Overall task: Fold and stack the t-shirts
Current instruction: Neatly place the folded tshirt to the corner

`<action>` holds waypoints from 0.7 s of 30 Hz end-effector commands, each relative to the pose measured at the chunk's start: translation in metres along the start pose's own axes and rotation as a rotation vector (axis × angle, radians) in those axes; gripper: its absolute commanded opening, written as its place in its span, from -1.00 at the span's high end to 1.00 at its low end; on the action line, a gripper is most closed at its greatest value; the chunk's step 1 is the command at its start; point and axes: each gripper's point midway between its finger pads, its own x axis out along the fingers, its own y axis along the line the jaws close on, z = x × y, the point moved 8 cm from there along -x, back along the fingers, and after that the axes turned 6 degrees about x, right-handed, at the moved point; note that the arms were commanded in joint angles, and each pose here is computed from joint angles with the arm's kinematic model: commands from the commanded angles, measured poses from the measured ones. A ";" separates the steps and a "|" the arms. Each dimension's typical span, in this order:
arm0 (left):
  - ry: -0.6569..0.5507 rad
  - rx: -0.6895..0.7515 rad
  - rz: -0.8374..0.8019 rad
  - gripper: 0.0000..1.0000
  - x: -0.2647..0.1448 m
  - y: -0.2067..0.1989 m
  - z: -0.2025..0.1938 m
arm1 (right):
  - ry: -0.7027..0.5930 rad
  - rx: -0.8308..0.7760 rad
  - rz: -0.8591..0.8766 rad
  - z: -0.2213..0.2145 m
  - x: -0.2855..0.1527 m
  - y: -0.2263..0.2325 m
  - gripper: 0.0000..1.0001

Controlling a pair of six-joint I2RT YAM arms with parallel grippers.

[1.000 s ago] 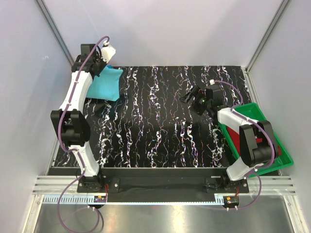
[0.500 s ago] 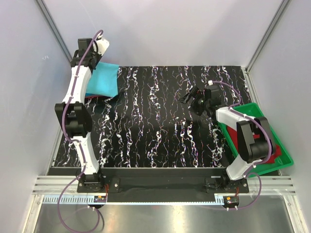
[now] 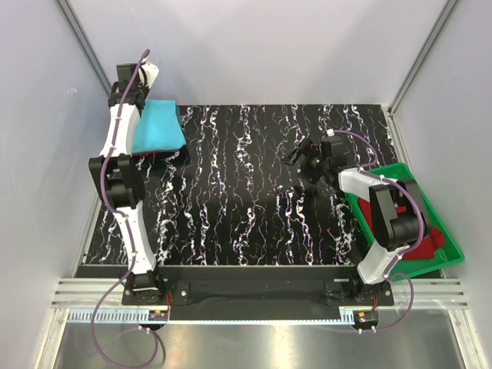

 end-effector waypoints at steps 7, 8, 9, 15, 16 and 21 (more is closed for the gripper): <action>-0.126 -0.099 0.266 1.00 0.024 0.045 0.014 | -0.037 -0.041 0.064 0.012 0.002 0.014 -0.99; -0.135 -0.090 0.253 1.00 0.030 0.038 0.011 | -0.035 -0.041 0.065 0.012 0.002 0.014 -0.99; -0.179 -0.066 0.255 1.00 0.034 0.038 0.015 | -0.028 -0.040 0.068 0.011 0.003 0.014 -0.99; -0.167 -0.045 0.330 1.00 0.061 0.035 0.006 | -0.016 -0.035 0.069 0.010 0.005 0.012 -1.00; -0.170 -0.039 0.321 1.00 0.067 0.033 0.004 | -0.014 -0.034 0.067 0.009 0.006 0.011 -0.99; -0.177 -0.007 0.356 0.32 0.086 0.025 -0.008 | 0.002 -0.025 0.076 0.009 0.009 0.012 -0.99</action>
